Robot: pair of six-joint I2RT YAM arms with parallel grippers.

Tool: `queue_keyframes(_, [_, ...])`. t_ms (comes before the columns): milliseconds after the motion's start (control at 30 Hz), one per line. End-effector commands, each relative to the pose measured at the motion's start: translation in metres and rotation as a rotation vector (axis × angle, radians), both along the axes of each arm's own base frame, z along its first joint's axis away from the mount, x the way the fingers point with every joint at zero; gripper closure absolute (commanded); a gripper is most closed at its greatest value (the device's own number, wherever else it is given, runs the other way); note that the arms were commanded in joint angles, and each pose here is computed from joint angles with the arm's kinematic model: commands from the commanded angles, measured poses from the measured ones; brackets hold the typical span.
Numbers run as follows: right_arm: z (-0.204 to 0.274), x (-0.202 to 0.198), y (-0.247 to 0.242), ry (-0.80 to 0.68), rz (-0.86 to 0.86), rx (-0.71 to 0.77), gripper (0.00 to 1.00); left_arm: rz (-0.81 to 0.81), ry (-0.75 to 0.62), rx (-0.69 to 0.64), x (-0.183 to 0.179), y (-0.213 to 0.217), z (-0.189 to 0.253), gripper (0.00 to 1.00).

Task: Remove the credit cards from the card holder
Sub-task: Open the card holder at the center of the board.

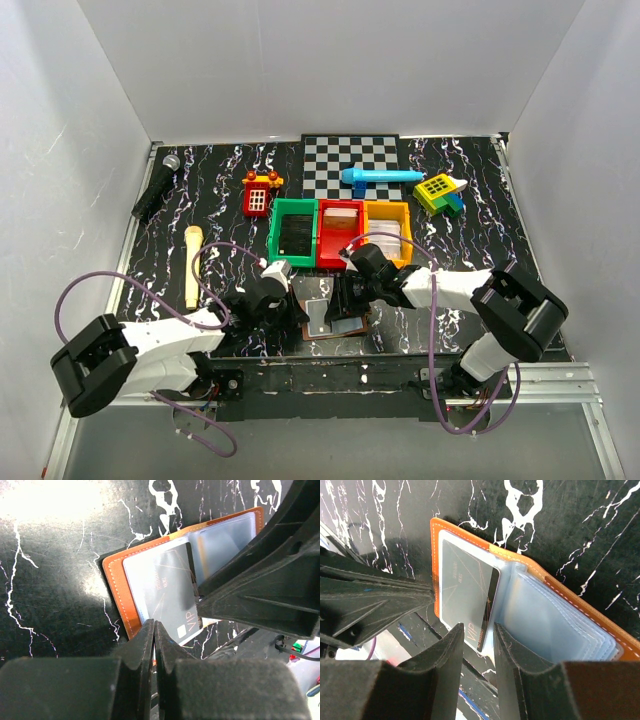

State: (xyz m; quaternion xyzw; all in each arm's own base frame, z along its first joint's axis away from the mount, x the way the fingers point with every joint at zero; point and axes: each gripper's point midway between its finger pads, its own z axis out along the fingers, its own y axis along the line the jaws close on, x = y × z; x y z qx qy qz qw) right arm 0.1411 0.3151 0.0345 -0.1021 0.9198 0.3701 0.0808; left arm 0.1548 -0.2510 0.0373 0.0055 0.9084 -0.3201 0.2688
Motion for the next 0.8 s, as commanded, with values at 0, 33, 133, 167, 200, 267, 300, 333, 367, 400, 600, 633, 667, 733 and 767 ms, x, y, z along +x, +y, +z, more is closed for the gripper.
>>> queue_keyframes(0, [0.01, 0.005, 0.004, -0.036, -0.017, 0.043, 0.62, -0.001, 0.005, 0.012, -0.001, 0.001, -0.006, 1.0])
queue_keyframes(33, [0.009, 0.005, 0.003, -0.034, -0.018, 0.042, 0.62, -0.002, 0.011, 0.019, -0.002, 0.002, -0.009, 1.0])
queue_keyframes(133, [0.01, 0.005, 0.004, -0.034, -0.014, 0.052, 0.62, -0.002, 0.015, 0.02, -0.002, 0.002, -0.012, 1.0])
queue_keyframes(167, [0.009, 0.004, 0.004, -0.03, -0.015, 0.056, 0.62, -0.001, 0.018, 0.022, -0.002, 0.002, -0.014, 1.0])
queue_keyframes(200, [0.01, 0.004, 0.004, -0.03, -0.014, 0.061, 0.62, -0.001, 0.022, 0.024, -0.003, 0.003, -0.016, 1.0])
queue_keyframes(267, [0.009, 0.003, 0.005, -0.027, -0.012, 0.061, 0.62, -0.003, 0.023, 0.022, -0.003, 0.002, -0.016, 1.0])
queue_keyframes(300, [0.009, 0.003, 0.005, -0.027, -0.011, 0.063, 0.62, -0.002, 0.027, 0.025, -0.003, 0.002, -0.018, 1.0])
queue_keyframes(333, [0.009, 0.003, 0.005, -0.025, -0.009, 0.064, 0.62, -0.002, 0.026, 0.024, -0.003, 0.002, -0.018, 1.0])
queue_keyframes(367, [0.01, 0.003, 0.006, -0.026, -0.008, 0.067, 0.62, -0.001, 0.03, 0.024, -0.003, 0.002, -0.019, 1.0])
queue_keyframes(400, [0.009, 0.002, 0.005, -0.024, -0.009, 0.066, 0.62, -0.005, 0.033, 0.026, -0.004, 0.001, -0.02, 1.0])
queue_keyframes(600, [0.015, 0.004, 0.005, -0.047, -0.024, 0.09, 0.62, -0.008, 0.042, 0.035, -0.005, 0.002, -0.024, 1.0])
queue_keyframes(633, [0.015, 0.005, 0.004, -0.05, -0.03, 0.089, 0.62, -0.006, 0.044, 0.036, -0.005, 0.002, -0.025, 1.0])
queue_keyframes(667, [0.016, 0.006, 0.003, -0.058, -0.036, 0.091, 0.62, -0.006, 0.044, 0.036, -0.005, 0.002, -0.025, 1.0])
queue_keyframes(733, [0.018, 0.007, 0.002, -0.071, -0.044, 0.096, 0.62, -0.006, 0.047, 0.04, -0.006, 0.003, -0.027, 1.0])
queue_keyframes(767, [0.019, 0.007, 0.002, -0.075, -0.047, 0.1, 0.62, -0.006, 0.047, 0.04, -0.006, 0.003, -0.027, 1.0])
